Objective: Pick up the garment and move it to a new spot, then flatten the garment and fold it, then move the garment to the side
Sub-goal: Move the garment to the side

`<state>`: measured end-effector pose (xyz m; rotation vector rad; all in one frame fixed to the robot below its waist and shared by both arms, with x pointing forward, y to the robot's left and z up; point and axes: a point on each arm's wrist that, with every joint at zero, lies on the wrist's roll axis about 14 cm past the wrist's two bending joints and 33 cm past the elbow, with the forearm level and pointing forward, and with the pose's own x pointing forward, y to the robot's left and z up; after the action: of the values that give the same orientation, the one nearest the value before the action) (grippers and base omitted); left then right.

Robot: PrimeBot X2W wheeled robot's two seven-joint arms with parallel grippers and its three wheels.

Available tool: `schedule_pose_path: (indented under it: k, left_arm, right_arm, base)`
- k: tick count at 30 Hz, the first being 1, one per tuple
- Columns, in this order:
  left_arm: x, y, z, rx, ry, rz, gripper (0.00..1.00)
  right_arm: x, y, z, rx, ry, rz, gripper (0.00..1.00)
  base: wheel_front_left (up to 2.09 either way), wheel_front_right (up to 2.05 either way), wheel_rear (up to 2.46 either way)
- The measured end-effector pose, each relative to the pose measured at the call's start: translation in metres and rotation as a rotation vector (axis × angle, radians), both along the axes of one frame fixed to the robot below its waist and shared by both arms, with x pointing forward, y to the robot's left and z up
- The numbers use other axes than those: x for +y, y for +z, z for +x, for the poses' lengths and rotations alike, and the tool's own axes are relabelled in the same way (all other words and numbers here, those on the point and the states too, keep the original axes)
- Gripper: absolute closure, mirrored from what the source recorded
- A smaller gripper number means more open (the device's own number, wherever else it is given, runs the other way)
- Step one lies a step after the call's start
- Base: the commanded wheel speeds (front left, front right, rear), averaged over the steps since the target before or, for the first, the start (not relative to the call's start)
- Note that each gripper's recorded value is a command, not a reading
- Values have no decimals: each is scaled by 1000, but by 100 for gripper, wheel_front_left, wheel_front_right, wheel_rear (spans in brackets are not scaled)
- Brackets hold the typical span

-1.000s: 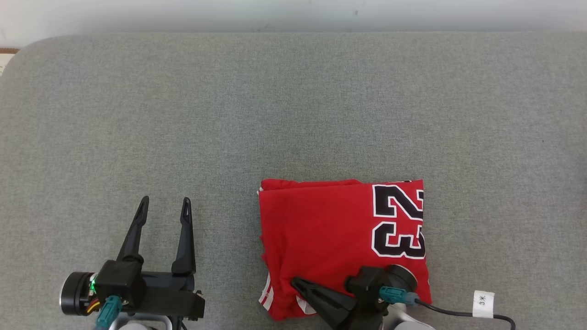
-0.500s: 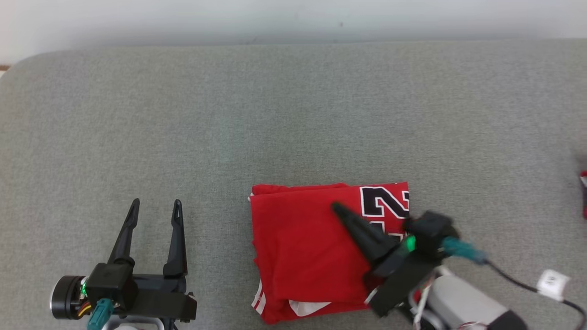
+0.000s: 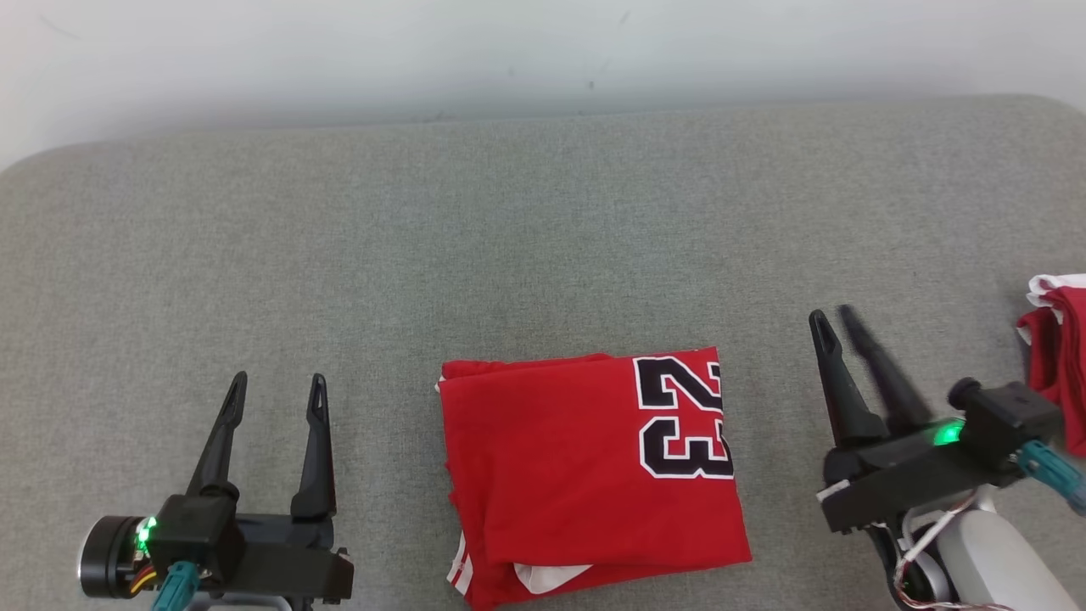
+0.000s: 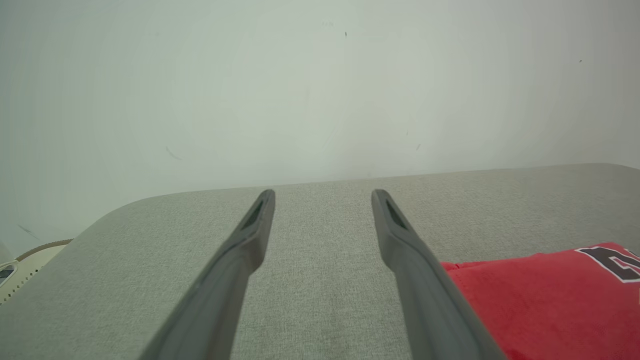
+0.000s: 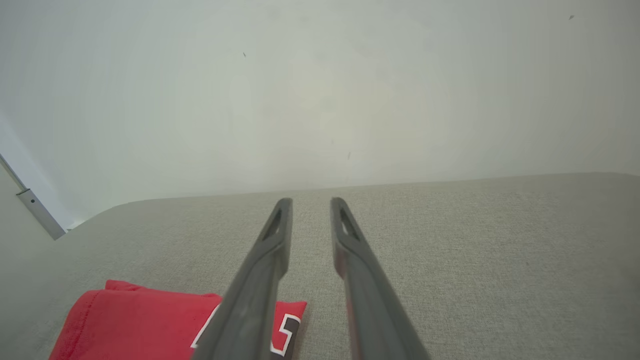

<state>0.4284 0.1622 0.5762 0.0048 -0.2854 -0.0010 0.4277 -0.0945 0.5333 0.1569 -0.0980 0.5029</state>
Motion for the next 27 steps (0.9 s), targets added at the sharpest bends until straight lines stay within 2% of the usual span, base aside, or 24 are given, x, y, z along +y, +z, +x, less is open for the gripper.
schedule_pose_path:
  k: [17,27]
  left_arm:
    - [-4,12,-19,-17,-22,25,0]
    - [-4,14,-29,-11,-22,32,0]
  right_arm:
    - [-41,23,-33,-42,-165,-62,0]
    - [-50,24,-54,-19,-210,-72,0]
  base:
    - [0,0,0]
    - [0,0,0]
